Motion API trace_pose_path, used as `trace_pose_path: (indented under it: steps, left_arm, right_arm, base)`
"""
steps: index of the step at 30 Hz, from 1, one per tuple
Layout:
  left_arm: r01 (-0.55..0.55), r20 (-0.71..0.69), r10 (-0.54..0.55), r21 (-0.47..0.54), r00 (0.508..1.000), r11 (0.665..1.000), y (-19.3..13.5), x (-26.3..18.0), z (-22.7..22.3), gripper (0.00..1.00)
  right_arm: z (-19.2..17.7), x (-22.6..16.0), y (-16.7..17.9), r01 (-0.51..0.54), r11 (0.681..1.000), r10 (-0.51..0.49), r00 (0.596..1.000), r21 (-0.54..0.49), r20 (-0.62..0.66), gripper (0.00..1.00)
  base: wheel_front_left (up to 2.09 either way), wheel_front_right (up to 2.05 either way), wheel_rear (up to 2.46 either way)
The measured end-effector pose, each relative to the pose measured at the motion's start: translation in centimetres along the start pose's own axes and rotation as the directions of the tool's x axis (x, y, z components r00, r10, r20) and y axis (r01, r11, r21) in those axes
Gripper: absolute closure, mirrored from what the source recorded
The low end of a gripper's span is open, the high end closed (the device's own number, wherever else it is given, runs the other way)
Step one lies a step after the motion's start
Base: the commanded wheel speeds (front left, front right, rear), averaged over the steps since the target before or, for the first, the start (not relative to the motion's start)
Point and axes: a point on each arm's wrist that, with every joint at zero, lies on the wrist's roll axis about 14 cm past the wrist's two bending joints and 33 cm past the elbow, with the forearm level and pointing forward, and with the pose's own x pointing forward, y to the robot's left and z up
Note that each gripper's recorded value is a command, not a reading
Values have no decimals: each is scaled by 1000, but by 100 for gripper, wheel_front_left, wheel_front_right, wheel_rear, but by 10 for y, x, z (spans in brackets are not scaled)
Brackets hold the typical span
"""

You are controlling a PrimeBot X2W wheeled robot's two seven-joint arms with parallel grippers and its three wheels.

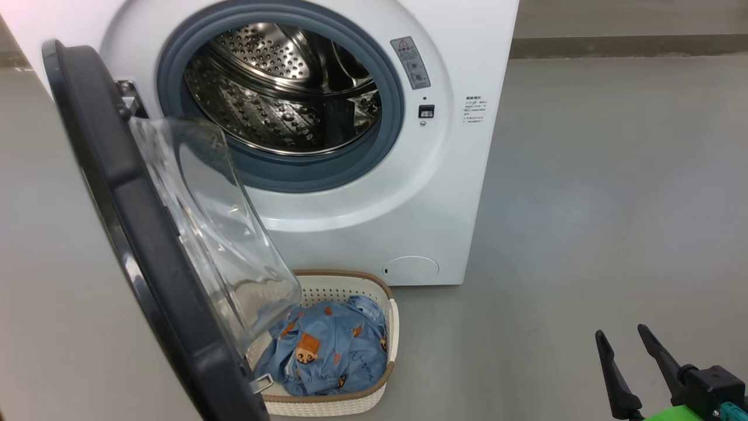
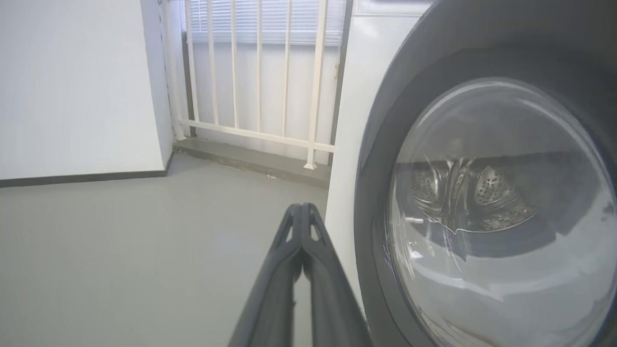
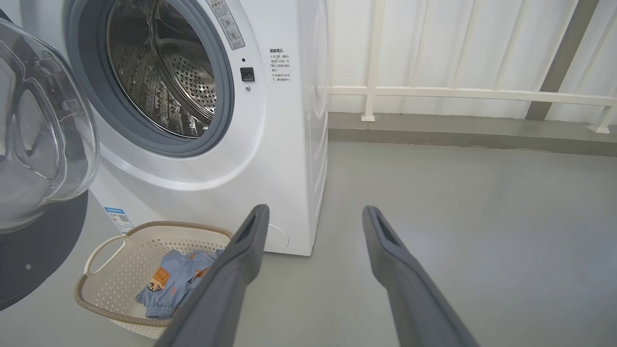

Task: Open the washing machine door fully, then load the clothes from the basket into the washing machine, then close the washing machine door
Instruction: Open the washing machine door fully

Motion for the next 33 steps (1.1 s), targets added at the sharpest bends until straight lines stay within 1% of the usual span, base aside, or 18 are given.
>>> trace_pose_path:
  steps: [3,6,8,11,13,14,16,17,20,22,24,26,28,31,33]
  left_arm:
    - [-2,100,1,10,995,1000,-3,6,31,100]
    - [20,219,-21,7,976,1000,-14,9,69,100]
    - [65,305,-62,2,950,998,-30,9,96,100]
    - [157,426,-140,-5,894,988,-60,3,139,100]
    - [238,493,-199,-17,847,971,-84,-4,165,100]
    - [287,512,-233,-28,827,957,-97,-9,175,100]
    - [403,525,-318,-54,790,913,-128,-21,187,100]
    - [463,517,-363,-75,775,883,-145,-28,189,100]
    - [619,471,-491,-161,733,769,-191,-49,183,100]
    - [665,405,-559,-192,723,722,-212,-57,168,100]
    - [684,349,-597,-239,723,689,-225,-61,153,100]
    - [677,276,-618,-296,736,674,-233,-64,132,100]
    - [656,174,-639,-330,749,679,-237,-66,103,100]
    - [598,30,-635,-373,772,709,-235,-68,61,100]
    - [559,-29,-612,-375,790,739,-228,-66,44,100]
  right_arm:
    - [1,1,1,-4,1000,4,1000,0,2,0]
    - [2,1,2,-7,1000,7,1000,0,5,0]
    - [2,2,3,-10,1000,10,1000,0,6,0]
    - [2,3,4,-14,1000,14,1000,0,7,0]
    - [2,4,5,-16,1000,16,1000,0,6,0]
    - [2,4,6,-18,1000,18,1000,1,5,0]
    - [2,5,8,-23,1000,23,1000,3,5,0]
    - [1,6,9,-26,1000,26,1000,4,5,0]
    - [0,8,13,-36,999,36,999,5,2,0]
    - [-1,10,16,-44,999,44,999,8,-1,0]
    - [-2,11,18,-48,999,48,999,12,-5,0]
    - [-4,12,19,-52,999,52,999,14,-9,0]
    - [-5,14,21,-57,998,57,998,15,-14,0]
    - [-7,15,23,-61,998,61,998,19,-19,0]
    - [-8,16,25,-64,998,65,998,22,-21,0]
  base:
    - [0,0,0]
    - [0,0,0]
    - [0,0,0]
    - [0,0,0]
    - [0,0,0]
    - [0,0,0]
    - [0,0,0]
    - [0,0,0]
    - [0,0,0]
    - [0,0,0]
    - [0,0,0]
    - [0,0,0]
    - [0,0,0]
    - [0,0,0]
    - [0,0,0]
